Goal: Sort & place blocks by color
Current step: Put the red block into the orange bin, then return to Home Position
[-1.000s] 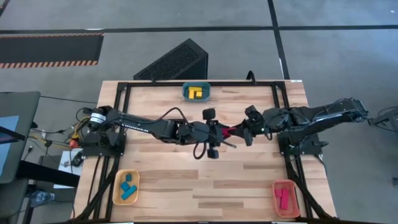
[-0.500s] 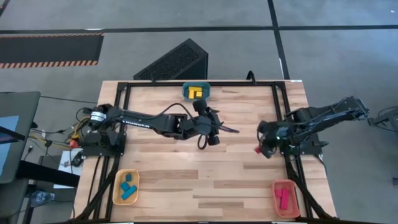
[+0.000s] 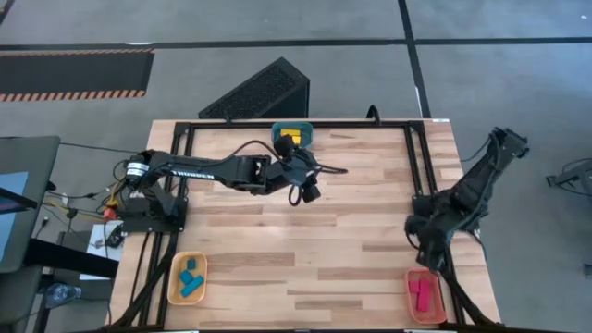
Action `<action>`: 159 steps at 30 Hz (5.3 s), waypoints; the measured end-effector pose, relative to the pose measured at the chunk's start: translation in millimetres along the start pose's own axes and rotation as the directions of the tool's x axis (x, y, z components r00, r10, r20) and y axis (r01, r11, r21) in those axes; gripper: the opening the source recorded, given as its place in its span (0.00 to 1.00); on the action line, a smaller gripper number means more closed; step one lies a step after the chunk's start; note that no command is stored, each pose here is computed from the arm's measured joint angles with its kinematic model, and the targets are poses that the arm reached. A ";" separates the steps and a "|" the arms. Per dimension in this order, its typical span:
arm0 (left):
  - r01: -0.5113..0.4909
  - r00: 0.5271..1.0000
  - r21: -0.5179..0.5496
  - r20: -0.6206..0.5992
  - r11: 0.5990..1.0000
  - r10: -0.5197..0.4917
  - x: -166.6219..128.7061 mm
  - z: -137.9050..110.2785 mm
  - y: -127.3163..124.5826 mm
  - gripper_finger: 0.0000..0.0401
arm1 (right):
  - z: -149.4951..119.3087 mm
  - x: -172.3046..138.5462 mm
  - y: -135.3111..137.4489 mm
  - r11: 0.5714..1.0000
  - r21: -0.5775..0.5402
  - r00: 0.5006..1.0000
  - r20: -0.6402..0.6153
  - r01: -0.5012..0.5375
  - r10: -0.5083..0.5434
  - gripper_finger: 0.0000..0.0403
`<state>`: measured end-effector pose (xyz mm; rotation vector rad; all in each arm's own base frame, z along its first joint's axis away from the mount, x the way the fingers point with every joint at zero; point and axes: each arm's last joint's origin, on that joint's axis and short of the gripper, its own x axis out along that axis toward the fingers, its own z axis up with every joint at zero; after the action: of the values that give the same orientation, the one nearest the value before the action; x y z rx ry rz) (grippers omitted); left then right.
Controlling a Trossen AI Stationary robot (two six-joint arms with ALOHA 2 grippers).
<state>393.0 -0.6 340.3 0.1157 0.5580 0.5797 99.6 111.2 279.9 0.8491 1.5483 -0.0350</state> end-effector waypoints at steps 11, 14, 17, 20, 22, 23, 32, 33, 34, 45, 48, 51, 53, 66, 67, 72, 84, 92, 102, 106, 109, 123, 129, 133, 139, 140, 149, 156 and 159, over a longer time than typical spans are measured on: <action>0.001 0.998 0.011 -0.059 1.000 0.000 5.8 -4.0 13.1 0.52 | -21.8 58.0 31.5 0.994 0.009 0.989 -0.097 -0.112 0.112 0.12; 0.005 0.998 0.032 -0.059 0.999 -0.003 5.5 -4.1 12.7 0.52 | -24.9 74.2 38.2 0.995 0.008 0.988 -0.112 -0.103 0.104 0.12; 0.014 0.998 0.045 -0.060 0.999 -0.011 6.4 -3.9 13.9 0.52 | -27.2 89.4 41.0 0.998 0.019 0.991 -0.122 -0.054 0.056 0.14; 0.018 0.998 0.048 -0.062 0.999 -0.015 7.2 -3.9 14.9 0.52 | -27.3 101.8 42.3 0.999 0.039 0.992 -0.127 -0.008 0.013 0.20; 0.014 0.998 0.050 -0.063 0.999 -0.010 7.8 -3.9 15.9 0.52 | -26.5 106.6 43.3 0.999 0.041 0.992 -0.128 0.002 0.003 0.25; 0.003 0.998 0.051 -0.062 0.999 0.000 7.9 -3.9 16.5 0.52 | -26.1 107.8 43.2 0.999 0.038 0.992 -0.127 0.008 -0.003 0.28; -0.188 0.982 -0.012 -0.015 0.982 0.188 15.6 1.2 30.3 0.52 | -20.3 91.5 42.8 0.997 -0.022 0.997 0.009 -0.070 0.070 0.38; -0.170 0.985 -0.029 -0.016 0.985 0.170 16.3 1.3 30.7 0.52 | -19.6 87.8 42.3 0.996 -0.042 0.995 0.054 -0.084 0.086 0.38; -0.148 0.989 -0.042 -0.018 0.988 0.147 16.8 1.3 30.3 0.52 | -18.3 83.8 42.2 0.993 -0.060 0.989 0.101 -0.101 0.106 0.38; 0.027 0.999 -0.283 -0.017 0.959 -0.033 25.6 3.1 38.8 0.52 | 4.8 24.4 31.6 0.946 -0.242 0.823 0.475 -0.218 0.311 0.28; 0.037 0.999 -0.302 0.008 0.953 -0.037 25.5 5.7 38.4 0.52 | 8.5 8.4 25.7 0.931 -0.294 0.765 0.541 -0.217 0.350 0.25; 0.056 0.998 -0.311 0.032 0.949 -0.048 24.5 8.1 36.5 0.47 | 11.8 -6.4 19.1 0.921 -0.341 0.691 0.620 -0.189 0.372 0.23; 0.074 0.997 -0.319 0.053 0.945 -0.060 23.9 10.2 35.1 0.41 | 15.5 -15.9 14.2 0.922 -0.361 0.623 0.691 -0.141 0.366 0.22; 0.126 0.992 -0.324 0.066 0.937 -0.111 19.3 11.1 26.2 0.02 | 34.6 -18.0 -20.4 0.977 -0.162 0.630 0.775 0.135 0.042 0.18; 0.130 0.991 -0.322 0.068 0.938 -0.114 18.0 11.1 24.0 0.02 | 34.4 -19.0 -20.2 0.981 -0.157 0.626 0.778 0.115 0.051 0.17; 0.130 0.989 -0.315 0.108 0.940 -0.100 10.8 14.3 13.3 0.01 | 31.2 -34.2 -12.9 0.945 -0.312 0.540 0.814 0.096 0.214 0.09; 0.257 0.943 -0.305 0.286 0.917 -0.169 -13.0 27.7 -18.5 0.00 | 14.7 -88.5 -20.0 0.748 -0.535 0.207 0.844 0.393 0.495 0.01; 0.332 0.902 -0.367 0.394 0.869 -0.178 -12.0 -19.2 -61.9 0.00 | 5.0 -88.8 -52.6 0.730 -0.549 0.142 0.827 0.407 0.543 0.01; 0.283 0.951 -0.310 0.215 0.908 -0.223 10.5 -89.9 -69.9 0.00 | 23.8 -28.5 -80.2 0.832 -0.413 0.177 0.911 0.372 0.373 0.01; 0.335 0.934 -0.251 0.213 0.908 -0.286 7.9 -98.6 -76.0 0.00 | 29.3 -12.8 -81.4 0.825 -0.423 0.193 0.906 0.376 0.377 0.01; 0.416 0.889 -0.114 0.261 0.902 -0.376 2.0 -99.0 -83.3 0.00 | 32.8 -2.5 -84.2 0.822 -0.411 0.212 0.911 0.394 0.354 0.02; 0.506 0.818 0.056 0.287 0.861 -0.499 17.8 -91.2 -65.5 0.00 | 35.7 -19.8 -72.9 0.746 -0.366 0.039 0.908 0.557 0.416 0.01; 0.598 0.751 0.150 0.236 0.787 -0.616 32.7 -92.5 -48.7 0.00 | 49.9 -21.8 -73.3 0.838 -0.277 -0.003 0.949 0.471 0.316 0.01; 0.721 0.631 0.196 0.210 0.664 -0.747 43.6 -92.3 -32.4 0.00 | 60.9 -27.3 -69.3 0.854 -0.216 -0.067 0.958 0.474 0.280 0.01; 0.809 0.537 0.232 0.082 0.540 -0.840 45.9 -97.1 -0.7 0.00 | 84.7 -34.0 -64.4 0.893 -0.104 -0.165 0.967 0.437 0.193 0.01; 0.809 0.535 0.249 0.062 0.532 -0.843 43.4 -96.8 6.6 0.00 | 88.4 -33.9 -63.3 0.898 -0.105 -0.167 0.967 0.428 0.192 0.01; 0.792 0.548 0.331 -0.019 0.512 -0.836 4.2 -92.7 75.9 0.00 | 115.1 -19.8 -50.8 0.893 -0.208 -0.087 0.961 0.399 0.263 0.01; 0.789 0.570 0.226 0.078 0.572 -0.818 -15.6 -163.0 92.7 0.00 | 127.8 -16.1 -38.8 0.883 -0.288 -0.117 0.929 0.369 0.352 0.01; 0.763 0.609 0.154 0.154 0.628 -0.778 -31.5 -190.3 96.7 0.00 | 131.3 -15.8 -35.7 0.896 -0.311 -0.142 0.919 0.315 0.369 0.02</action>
<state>223.1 53.3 218.8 -0.0078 0.3691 -0.3187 191.0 13.1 252.1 0.1763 -0.1359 -0.2467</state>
